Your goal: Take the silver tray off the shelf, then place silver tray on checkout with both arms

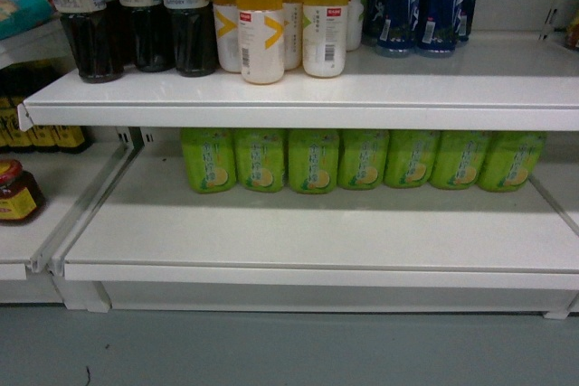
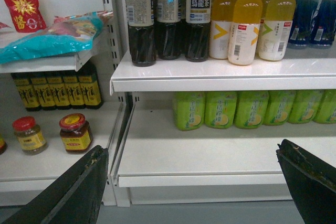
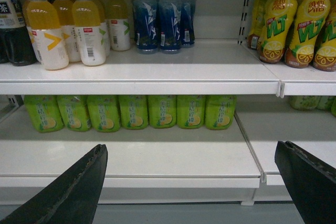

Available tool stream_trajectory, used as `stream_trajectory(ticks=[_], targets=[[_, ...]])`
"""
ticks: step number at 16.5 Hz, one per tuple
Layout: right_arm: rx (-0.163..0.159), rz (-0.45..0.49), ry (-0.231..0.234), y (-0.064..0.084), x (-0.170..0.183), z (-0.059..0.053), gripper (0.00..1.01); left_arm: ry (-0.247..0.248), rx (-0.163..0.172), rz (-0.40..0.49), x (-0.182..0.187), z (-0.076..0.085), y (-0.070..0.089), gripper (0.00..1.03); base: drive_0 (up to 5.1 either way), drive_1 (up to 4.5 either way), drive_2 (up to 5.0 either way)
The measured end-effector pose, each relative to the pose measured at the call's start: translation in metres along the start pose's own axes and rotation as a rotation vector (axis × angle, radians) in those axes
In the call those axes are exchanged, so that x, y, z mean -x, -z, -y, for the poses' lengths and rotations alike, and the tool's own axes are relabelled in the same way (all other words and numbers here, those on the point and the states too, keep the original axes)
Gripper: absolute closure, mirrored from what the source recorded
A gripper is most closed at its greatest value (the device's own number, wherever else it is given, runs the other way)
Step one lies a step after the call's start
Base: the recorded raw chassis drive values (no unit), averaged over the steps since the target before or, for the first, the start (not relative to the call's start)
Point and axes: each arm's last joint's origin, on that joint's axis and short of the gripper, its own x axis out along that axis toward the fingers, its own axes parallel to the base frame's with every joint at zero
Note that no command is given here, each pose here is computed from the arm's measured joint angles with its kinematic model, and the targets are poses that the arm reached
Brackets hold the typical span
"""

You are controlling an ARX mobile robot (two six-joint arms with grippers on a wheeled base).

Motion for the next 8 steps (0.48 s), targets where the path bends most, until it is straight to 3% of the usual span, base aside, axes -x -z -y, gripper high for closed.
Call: stream_trajectory(ticks=[8], targets=[[0.0,0.0,0.0,0.0,0.0,0.0,0.03,0.0,0.0,0.0,0.0,0.0,0.0,0.05,0.0,0.0,0.0]])
